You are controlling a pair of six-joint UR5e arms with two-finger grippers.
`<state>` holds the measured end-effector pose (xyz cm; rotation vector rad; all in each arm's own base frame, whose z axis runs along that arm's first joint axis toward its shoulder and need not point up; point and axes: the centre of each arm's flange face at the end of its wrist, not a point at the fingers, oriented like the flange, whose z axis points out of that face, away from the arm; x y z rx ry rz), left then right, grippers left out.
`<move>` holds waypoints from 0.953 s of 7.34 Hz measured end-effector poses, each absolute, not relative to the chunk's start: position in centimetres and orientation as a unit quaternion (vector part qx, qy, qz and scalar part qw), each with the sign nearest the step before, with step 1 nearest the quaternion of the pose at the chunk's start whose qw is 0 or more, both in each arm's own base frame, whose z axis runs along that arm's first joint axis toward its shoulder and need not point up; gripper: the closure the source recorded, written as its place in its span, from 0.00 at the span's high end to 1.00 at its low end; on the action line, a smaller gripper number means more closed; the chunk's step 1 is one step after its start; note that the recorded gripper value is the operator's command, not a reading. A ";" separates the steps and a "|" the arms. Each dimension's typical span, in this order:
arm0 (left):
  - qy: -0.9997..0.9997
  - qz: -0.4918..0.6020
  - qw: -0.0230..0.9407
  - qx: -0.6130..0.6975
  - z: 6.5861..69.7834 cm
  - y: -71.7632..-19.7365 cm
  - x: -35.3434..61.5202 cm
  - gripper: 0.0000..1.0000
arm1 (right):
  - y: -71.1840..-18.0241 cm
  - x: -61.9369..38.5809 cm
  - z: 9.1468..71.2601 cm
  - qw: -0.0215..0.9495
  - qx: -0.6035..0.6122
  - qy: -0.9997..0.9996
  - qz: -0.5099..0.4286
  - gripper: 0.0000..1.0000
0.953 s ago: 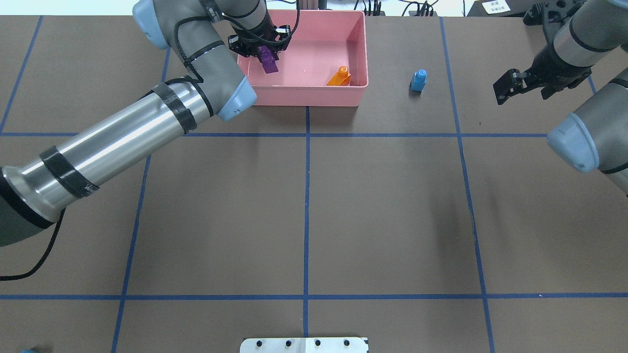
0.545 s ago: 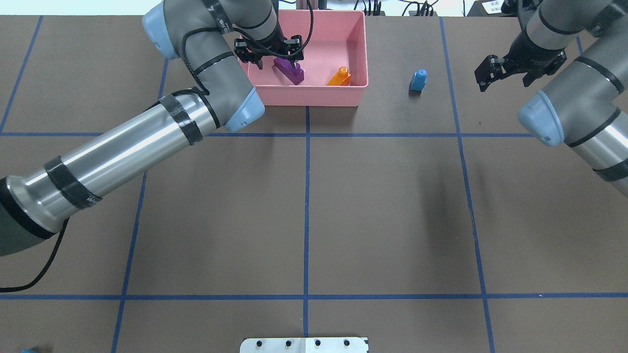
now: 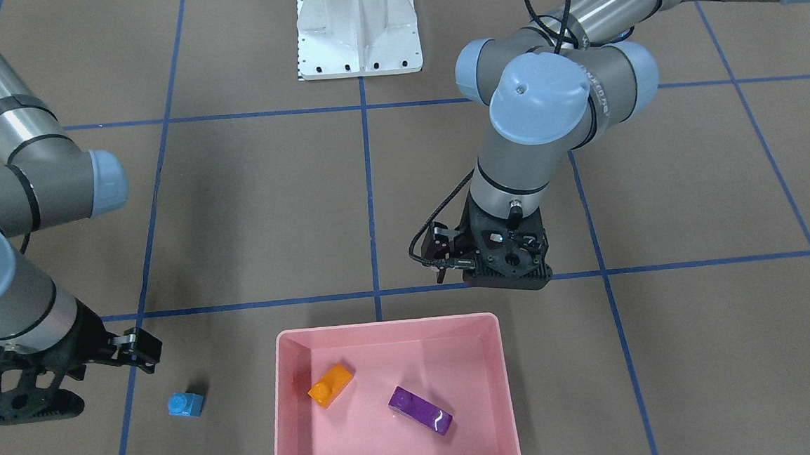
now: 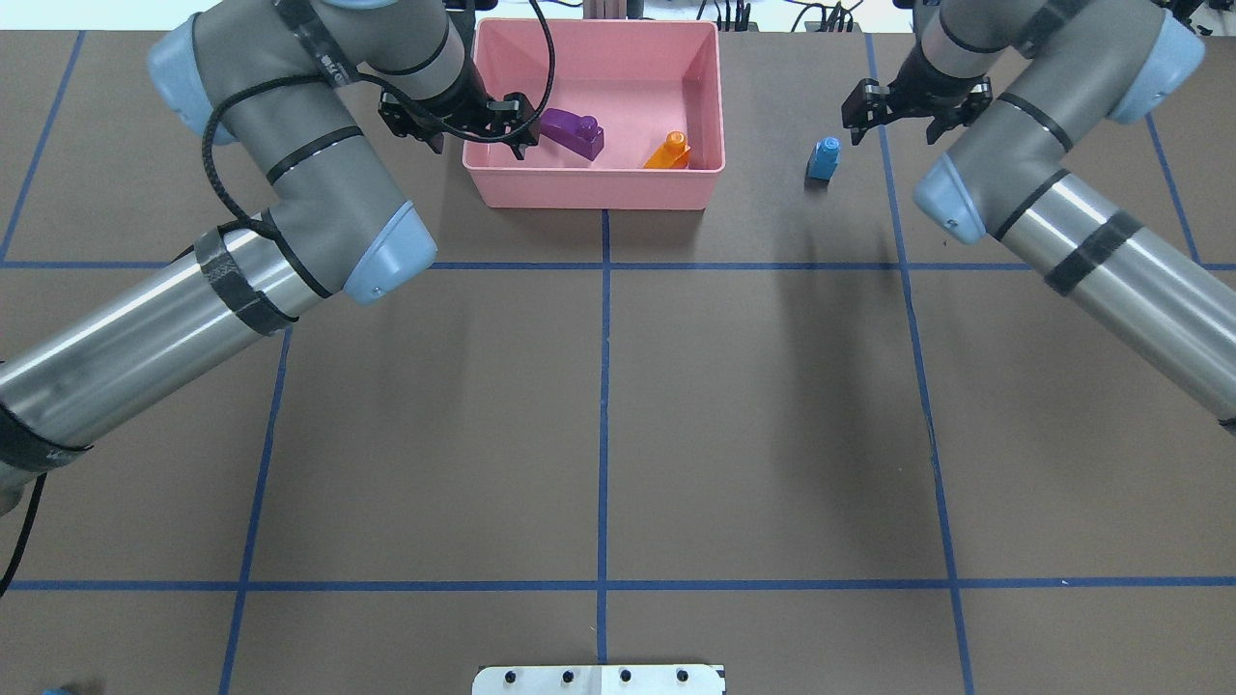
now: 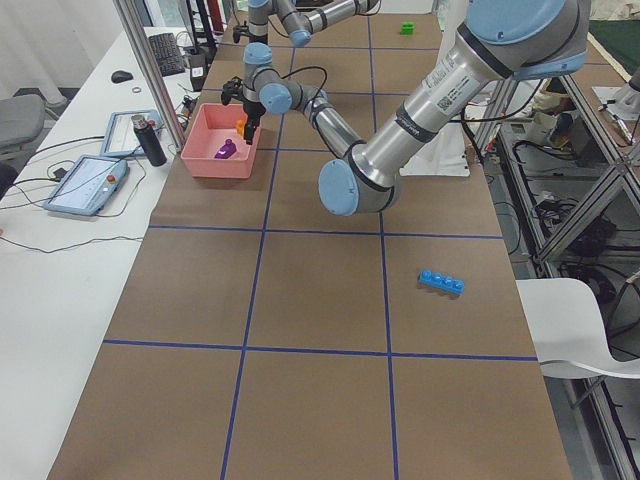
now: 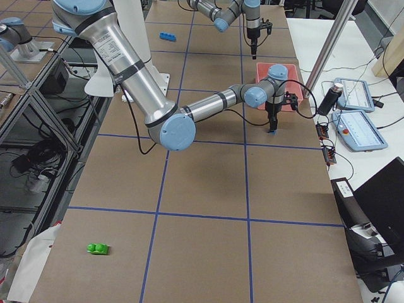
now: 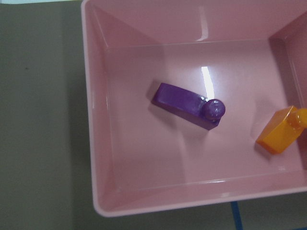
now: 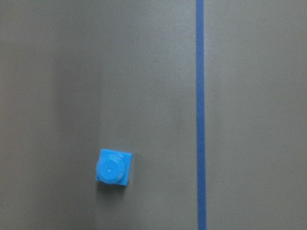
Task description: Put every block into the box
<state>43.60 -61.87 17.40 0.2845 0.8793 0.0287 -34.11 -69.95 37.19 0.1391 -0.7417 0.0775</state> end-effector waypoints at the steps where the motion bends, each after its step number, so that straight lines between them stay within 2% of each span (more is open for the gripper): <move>1: 0.424 0.016 0.895 0.138 17.5 -61.4 43.5 1.00 | -70.6 -36.3 36.9 0.928 0.068 -0.363 0.045 0.99; 2: 0.424 0.016 0.895 0.137 17.6 -61.2 43.5 1.00 | -70.8 -38.2 37.7 0.926 0.075 -0.366 0.057 0.99; 3: 0.424 0.016 0.895 0.137 17.7 -61.2 43.5 1.00 | -70.9 -40.0 39.0 0.924 0.084 -0.367 0.072 0.92; 4: 0.424 0.016 0.895 0.137 17.7 -61.1 43.5 1.00 | -70.6 -41.5 39.9 0.923 0.089 -0.367 0.081 0.63; 5: 0.424 0.014 0.895 0.136 17.8 -61.1 43.5 1.00 | -70.3 -42.4 40.5 0.923 0.093 -0.364 0.084 0.27; 6: 0.424 0.013 0.895 0.136 17.8 -61.1 43.6 1.00 | -70.1 -42.9 40.7 0.924 0.095 -0.361 0.087 0.00; 7: 0.423 0.012 0.896 0.135 17.9 -61.1 43.6 1.00 | -70.1 -43.1 40.8 0.924 0.096 -0.360 0.090 0.00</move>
